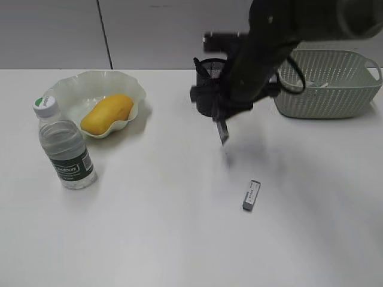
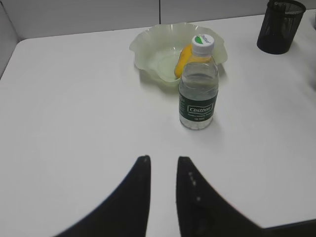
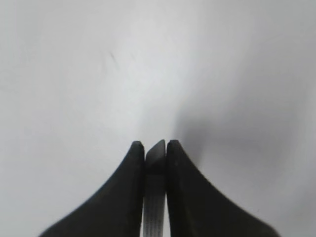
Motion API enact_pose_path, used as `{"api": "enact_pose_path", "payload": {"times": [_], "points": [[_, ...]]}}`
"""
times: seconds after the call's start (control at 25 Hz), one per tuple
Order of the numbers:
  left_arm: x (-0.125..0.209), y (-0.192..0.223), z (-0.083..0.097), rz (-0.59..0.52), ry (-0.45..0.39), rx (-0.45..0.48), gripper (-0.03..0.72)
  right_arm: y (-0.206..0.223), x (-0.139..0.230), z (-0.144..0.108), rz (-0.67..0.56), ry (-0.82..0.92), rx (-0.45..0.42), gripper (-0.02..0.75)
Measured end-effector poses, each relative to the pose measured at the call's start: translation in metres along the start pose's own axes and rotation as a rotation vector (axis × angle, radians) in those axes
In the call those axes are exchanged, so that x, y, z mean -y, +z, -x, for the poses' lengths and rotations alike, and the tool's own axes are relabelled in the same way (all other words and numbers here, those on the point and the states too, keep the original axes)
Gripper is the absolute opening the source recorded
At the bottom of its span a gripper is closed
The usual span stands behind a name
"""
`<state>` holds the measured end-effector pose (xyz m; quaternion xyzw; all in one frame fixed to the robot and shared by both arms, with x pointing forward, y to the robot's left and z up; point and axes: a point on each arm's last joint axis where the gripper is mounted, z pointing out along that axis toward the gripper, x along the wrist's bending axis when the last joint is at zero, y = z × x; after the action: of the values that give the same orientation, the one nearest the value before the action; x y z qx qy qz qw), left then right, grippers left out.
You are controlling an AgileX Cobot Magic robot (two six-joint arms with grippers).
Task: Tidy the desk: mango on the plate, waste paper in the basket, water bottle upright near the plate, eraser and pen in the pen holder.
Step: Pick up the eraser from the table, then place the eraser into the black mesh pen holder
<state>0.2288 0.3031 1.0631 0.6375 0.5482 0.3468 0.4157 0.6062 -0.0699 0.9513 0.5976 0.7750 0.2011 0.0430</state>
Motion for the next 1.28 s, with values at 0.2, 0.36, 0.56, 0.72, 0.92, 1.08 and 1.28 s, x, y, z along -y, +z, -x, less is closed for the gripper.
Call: {"api": "enact_pose_path", "payload": {"times": [0.2,0.36,0.56,0.72,0.92,1.08,1.28], "points": [[0.0,0.0,0.0,0.0,0.0,0.0,0.13,-0.079,-0.042,-0.011,0.502,-0.151,-0.039,0.102],[0.0,0.0,0.0,0.0,0.0,0.0,0.13,-0.091,-0.065,-0.016,0.821,-0.3,-0.053,0.102],[0.0,0.0,0.0,0.0,0.0,0.0,0.13,-0.061,-0.077,-0.003,0.945,-0.353,-0.063,0.102],[0.0,0.0,0.0,0.0,0.0,0.0,0.13,-0.03,-0.082,0.031,0.929,-0.271,-0.031,0.102],[0.0,0.0,0.0,0.0,0.0,0.0,0.13,-0.006,-0.081,0.05,0.895,-0.21,-0.014,0.102],[0.0,0.0,0.0,0.0,0.0,0.0,0.13,0.013,-0.076,0.053,0.858,-0.2,-0.014,0.152],[0.0,0.0,-0.001,0.0,0.004,-0.007,0.13,0.015,-0.075,0.054,0.843,-0.191,-0.013,0.387]]}}
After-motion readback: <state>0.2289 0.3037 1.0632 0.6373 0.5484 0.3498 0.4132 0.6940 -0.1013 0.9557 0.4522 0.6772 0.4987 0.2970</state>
